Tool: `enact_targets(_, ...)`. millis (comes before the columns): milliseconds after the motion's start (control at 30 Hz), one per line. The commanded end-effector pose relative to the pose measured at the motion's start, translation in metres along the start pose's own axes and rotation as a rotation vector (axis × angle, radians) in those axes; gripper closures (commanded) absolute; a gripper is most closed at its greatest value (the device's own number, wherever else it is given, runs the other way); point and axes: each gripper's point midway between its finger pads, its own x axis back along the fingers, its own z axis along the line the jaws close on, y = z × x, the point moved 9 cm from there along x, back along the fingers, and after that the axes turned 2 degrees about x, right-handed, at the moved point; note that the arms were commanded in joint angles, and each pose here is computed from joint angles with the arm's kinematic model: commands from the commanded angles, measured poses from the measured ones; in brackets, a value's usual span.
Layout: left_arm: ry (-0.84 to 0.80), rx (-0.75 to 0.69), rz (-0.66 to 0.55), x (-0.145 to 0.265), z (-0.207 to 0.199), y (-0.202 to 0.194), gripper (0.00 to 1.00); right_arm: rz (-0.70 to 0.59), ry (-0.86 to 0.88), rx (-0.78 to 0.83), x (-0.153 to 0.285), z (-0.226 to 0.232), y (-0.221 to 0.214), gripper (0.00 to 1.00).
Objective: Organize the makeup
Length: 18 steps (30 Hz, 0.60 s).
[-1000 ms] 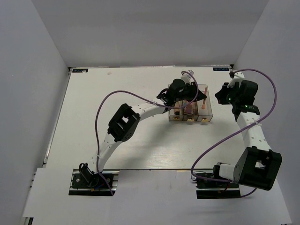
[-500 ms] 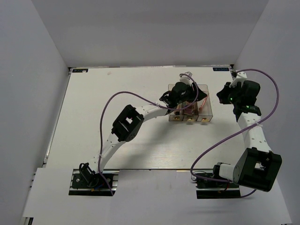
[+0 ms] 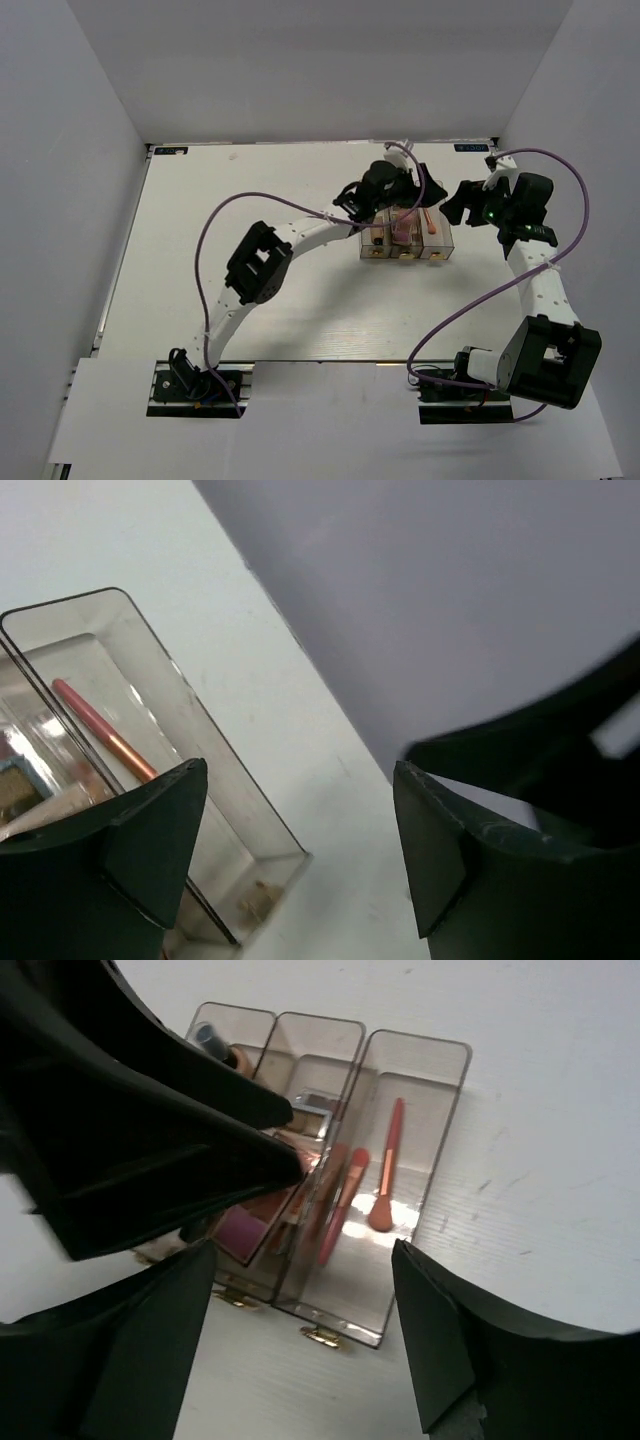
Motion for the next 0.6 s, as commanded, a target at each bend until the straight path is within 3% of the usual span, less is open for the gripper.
enact_targets(0, -0.1, -0.085, -0.035, 0.068, -0.079, 0.085, 0.15, -0.024, 0.118, 0.062, 0.012, 0.013, 0.015, 0.21)
enact_targets(67, 0.008, -0.135, 0.042, 0.094, -0.059, 0.074, 0.1, 0.001, 0.121, 0.052, 0.015, 0.016, 0.016, 0.18)
enact_targets(133, 0.045, -0.167, 0.025, 0.139, -0.073, 0.088, 0.07, 0.013, 0.121, 0.054, 0.018, 0.016, 0.021, 0.14)
enact_targets(167, 0.124, -0.156, 0.075, 0.157, -0.048, 0.07, 0.02, 0.027, 0.124, 0.046, 0.02, 0.017, 0.02, 0.13)
enact_targets(200, 0.144, -0.164, 0.0, 0.188, -0.061, 0.088, 0.02, 0.032, 0.132, 0.06, 0.02, 0.017, 0.021, 0.12)
enact_targets(233, 0.17, -0.157, -0.015, 0.205, -0.061, 0.086, 0.02, 0.033, 0.14, 0.066, 0.022, 0.019, 0.023, 0.11)
enact_targets(267, 0.266, -0.131, 0.024, 0.224, -0.034, 0.071, 0.02, 0.033, 0.14, 0.068, 0.025, 0.02, 0.028, 0.11)
enact_targets(333, 0.348, -0.094, 0.0, 0.267, -0.032, 0.077, 0.02, 0.029, 0.139, 0.06, 0.027, 0.022, 0.031, 0.11)
enact_targets(567, 0.549, -0.024, -0.022, 0.354, 0.006, 0.044, 0.02, 0.051, 0.152, -0.023, 0.025, 0.026, 0.021, 0.11)
